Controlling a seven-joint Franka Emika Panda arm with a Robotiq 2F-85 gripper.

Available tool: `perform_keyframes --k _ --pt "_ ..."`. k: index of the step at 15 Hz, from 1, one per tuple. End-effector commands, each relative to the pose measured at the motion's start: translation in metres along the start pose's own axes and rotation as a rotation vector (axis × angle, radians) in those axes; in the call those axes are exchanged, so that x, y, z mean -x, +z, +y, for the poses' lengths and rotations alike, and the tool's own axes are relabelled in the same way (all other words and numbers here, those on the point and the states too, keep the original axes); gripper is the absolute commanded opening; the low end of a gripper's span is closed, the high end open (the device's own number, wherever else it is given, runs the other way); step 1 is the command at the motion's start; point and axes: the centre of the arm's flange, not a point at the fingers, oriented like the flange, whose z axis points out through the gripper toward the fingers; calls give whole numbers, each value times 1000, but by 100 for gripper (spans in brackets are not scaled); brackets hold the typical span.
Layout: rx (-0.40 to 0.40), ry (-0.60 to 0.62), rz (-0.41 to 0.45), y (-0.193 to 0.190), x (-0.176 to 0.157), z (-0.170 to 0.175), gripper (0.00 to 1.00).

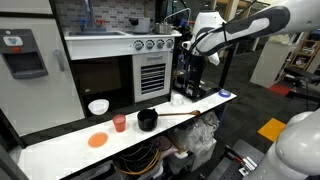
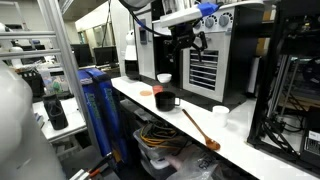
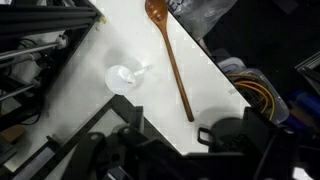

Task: Take the white mug and pour its contents into the black bowl, then use the wooden spoon to stir the contents in the black bowl

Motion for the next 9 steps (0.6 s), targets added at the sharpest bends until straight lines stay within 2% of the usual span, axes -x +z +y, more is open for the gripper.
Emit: perform_keyframes --k 1,7,8,9 --pt "-2 88 4 -38 -7 -11 100" --pt "-4 229 10 -70 -14 -29 100" --pt "-29 228 -2 -73 -13 -31 100" --pt "0 211 13 -65 -12 -28 100"
